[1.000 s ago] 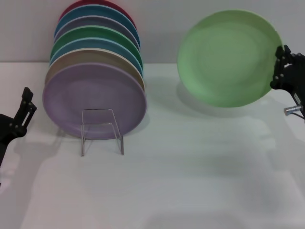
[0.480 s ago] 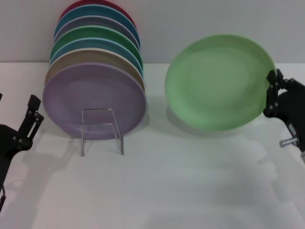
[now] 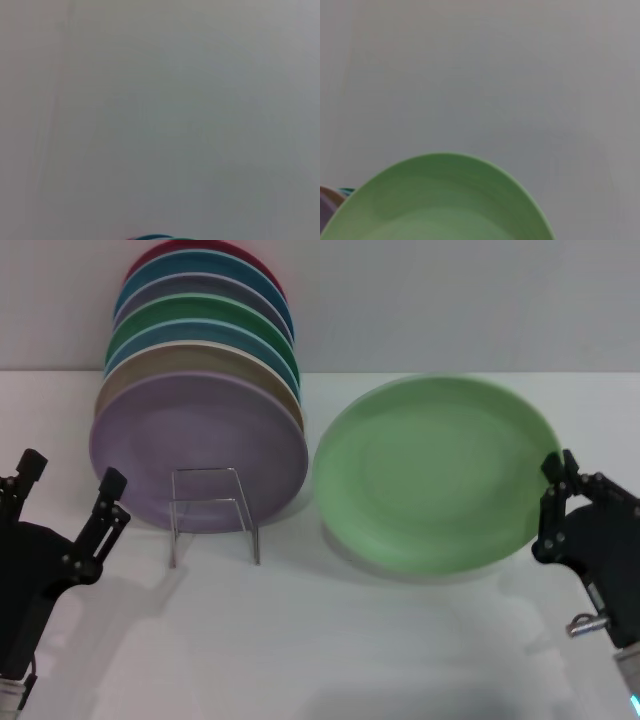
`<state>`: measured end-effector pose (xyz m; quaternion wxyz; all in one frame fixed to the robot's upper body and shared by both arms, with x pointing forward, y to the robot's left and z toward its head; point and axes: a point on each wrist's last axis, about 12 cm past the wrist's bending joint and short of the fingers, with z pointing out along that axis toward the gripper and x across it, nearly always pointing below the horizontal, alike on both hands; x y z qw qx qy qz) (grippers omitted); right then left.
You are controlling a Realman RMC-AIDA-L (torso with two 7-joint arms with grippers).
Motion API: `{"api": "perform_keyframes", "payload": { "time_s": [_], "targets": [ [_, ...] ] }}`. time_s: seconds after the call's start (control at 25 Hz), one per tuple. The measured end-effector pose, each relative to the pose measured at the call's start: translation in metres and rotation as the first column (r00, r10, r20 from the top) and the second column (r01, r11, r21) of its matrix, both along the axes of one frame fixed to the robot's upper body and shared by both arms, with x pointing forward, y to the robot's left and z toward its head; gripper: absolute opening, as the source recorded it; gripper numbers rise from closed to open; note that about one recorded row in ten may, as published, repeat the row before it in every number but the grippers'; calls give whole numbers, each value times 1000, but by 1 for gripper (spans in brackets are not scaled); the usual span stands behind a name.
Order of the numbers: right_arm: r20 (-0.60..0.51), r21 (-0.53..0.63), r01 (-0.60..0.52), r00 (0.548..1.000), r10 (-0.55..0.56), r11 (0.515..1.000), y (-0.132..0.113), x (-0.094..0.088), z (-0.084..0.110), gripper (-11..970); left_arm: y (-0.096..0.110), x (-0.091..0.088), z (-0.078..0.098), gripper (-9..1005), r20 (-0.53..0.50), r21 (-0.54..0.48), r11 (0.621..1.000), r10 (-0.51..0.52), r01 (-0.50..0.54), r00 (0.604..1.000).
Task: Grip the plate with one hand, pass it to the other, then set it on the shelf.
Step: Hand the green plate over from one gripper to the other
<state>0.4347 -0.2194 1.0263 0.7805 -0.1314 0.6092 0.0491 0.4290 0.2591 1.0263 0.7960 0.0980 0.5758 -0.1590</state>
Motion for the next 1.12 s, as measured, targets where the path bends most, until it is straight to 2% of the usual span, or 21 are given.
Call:
{"api": "perform_keyframes", "payload": {
  "time_s": [0.4,1.12],
  "targets": [
    [31,-86,6,1000,-3,996,39,-29,3,19,-7,-3,-3,826,-16,21,998,-56,56,998],
    [75,-231,82,995,-66,970,63,-41,15,19,-21,-9,-10,826,-44,101,986,-133,136,990]
  ]
}}
